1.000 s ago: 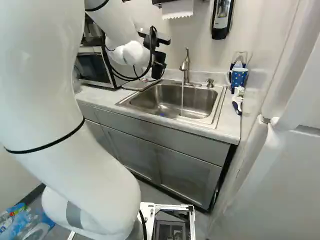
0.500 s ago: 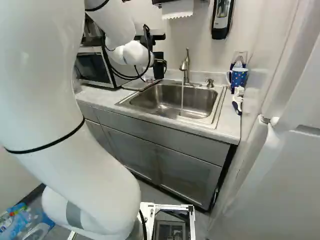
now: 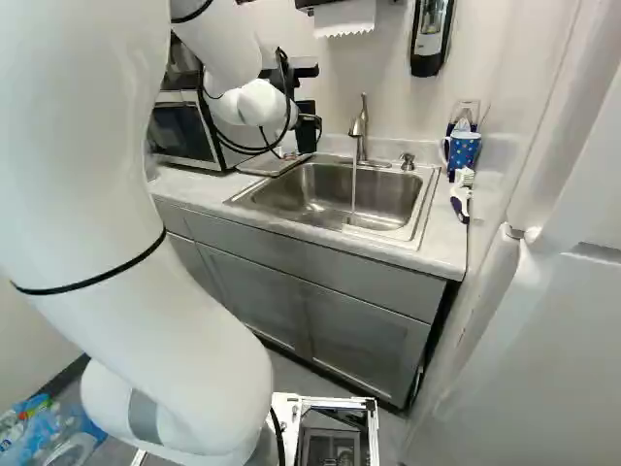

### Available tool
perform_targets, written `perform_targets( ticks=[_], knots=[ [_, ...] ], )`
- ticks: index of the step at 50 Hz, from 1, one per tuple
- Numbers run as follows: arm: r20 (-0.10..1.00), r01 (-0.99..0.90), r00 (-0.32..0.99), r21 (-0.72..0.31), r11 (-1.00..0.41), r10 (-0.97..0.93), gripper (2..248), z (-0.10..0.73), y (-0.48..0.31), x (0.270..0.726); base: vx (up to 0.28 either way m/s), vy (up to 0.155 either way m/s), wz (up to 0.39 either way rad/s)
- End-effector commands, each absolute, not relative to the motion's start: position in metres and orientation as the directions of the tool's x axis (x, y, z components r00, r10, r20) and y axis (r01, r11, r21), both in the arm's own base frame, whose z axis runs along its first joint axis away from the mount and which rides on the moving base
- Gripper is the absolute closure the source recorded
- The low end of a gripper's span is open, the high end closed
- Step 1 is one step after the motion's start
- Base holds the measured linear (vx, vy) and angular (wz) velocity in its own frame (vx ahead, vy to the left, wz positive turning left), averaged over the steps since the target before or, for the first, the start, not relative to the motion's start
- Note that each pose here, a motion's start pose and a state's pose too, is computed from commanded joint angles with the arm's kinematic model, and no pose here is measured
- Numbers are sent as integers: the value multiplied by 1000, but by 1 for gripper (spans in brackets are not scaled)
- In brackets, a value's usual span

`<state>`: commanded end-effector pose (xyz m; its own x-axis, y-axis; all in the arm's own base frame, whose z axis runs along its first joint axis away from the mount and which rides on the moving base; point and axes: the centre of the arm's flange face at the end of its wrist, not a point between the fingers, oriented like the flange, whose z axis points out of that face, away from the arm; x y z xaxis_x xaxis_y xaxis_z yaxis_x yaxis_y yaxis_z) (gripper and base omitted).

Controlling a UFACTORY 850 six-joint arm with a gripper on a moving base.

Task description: Rinse the cup and place it in the tray

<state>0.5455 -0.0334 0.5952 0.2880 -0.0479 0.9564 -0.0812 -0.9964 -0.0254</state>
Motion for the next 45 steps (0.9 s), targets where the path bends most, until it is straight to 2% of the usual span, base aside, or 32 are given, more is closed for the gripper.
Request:
perform_targets(
  ticks=[45],
  knots=[
    [958, 38, 286, -26, -999, -14, 128, 594, 34, 581, 0, 0, 0]
  ],
)
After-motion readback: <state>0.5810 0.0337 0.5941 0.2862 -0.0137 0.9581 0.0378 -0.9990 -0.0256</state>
